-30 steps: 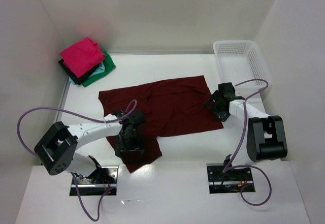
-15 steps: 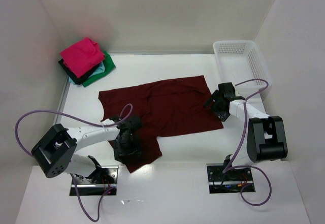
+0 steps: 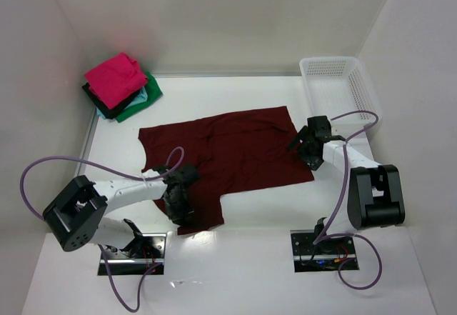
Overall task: Fold and stack the t-shirts
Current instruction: Grap the side of the flattened tshirt closest away from the robot with both arms
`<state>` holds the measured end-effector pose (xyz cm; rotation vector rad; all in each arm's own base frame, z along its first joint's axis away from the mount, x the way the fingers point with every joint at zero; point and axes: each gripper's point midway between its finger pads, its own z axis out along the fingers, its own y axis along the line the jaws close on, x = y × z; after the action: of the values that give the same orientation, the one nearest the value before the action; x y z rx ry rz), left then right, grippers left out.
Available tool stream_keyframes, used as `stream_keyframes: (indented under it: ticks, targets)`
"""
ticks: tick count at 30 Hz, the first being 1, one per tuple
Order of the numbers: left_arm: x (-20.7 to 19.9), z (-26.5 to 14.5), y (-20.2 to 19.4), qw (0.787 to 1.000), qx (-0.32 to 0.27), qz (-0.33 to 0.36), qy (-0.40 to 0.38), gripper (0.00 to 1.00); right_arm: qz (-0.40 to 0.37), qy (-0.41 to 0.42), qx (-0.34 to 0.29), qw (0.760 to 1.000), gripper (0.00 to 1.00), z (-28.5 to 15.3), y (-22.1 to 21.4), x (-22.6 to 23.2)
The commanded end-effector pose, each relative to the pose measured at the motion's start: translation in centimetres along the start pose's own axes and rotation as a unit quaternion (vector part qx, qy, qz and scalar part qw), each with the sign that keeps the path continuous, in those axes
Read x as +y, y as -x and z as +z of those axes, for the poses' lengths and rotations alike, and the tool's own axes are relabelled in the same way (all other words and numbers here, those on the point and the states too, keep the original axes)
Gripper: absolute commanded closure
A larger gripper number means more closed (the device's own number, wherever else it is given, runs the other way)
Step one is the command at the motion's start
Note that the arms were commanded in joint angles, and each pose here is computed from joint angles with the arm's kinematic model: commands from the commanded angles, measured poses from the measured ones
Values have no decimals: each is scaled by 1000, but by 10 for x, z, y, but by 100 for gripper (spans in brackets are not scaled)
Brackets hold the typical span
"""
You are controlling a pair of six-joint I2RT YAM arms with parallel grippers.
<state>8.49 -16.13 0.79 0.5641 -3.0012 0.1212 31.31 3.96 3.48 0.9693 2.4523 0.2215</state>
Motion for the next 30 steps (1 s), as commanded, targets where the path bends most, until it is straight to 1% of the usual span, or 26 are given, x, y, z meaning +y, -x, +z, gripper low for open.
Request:
stream_keyframes:
  ticks: [1, 4, 6, 7, 9, 11, 15, 18, 19, 20, 24, 28, 30]
  targets:
    - [6, 3, 8, 1000, -26, -6, 12, 83, 10, 4, -27, 1000, 9, -7, 11, 0]
    - [4, -4, 9, 999, -32, -10, 12, 90, 15, 1, -30, 999, 9, -7, 11, -2]
    - [2, -12, 16, 999, -48, -10, 13, 97, 21, -9, -27, 999, 9, -6, 7, -8]
    - [4, -17, 14, 999, -47, -10, 16, 99, 26, -6, -30, 999, 9, -8, 8, -6]
    - [5, -24, 18, 998, -62, -14, 21, 100, 37, -17, -20, 999, 9, -5, 0, -14]
    - [-3, -36, 20, 997, -70, -13, 3, 100, 48, -30, -15, 998, 9, -6, -5, -21]
    - [-5, -44, 24, 996, -82, -18, -12, 100, 84, -84, -28, 992, 8, -10, -6, -42]
    - [-8, -51, 28, 996, -87, -8, -21, 100, 111, -118, -45, 986, 7, -18, -7, -61]
    - [-7, -53, 30, 996, -89, -9, -24, 100, 128, -113, -57, 984, 6, -21, -3, -58]
    - [-7, -53, 30, 996, -90, -3, -24, 100, 140, -126, -61, 980, 6, -23, -6, -70]
    - [-7, -56, 34, 996, -89, 8, -28, 100, 174, -106, -87, 975, 6, -37, 2, -75]
    - [-4, -56, 39, 995, -91, 11, -27, 100, 184, -112, -76, 973, 6, -38, -6, -79]
    - [-3, -58, 42, 995, -94, 11, -30, 100, 189, -113, -60, 974, 6, -33, -13, -78]
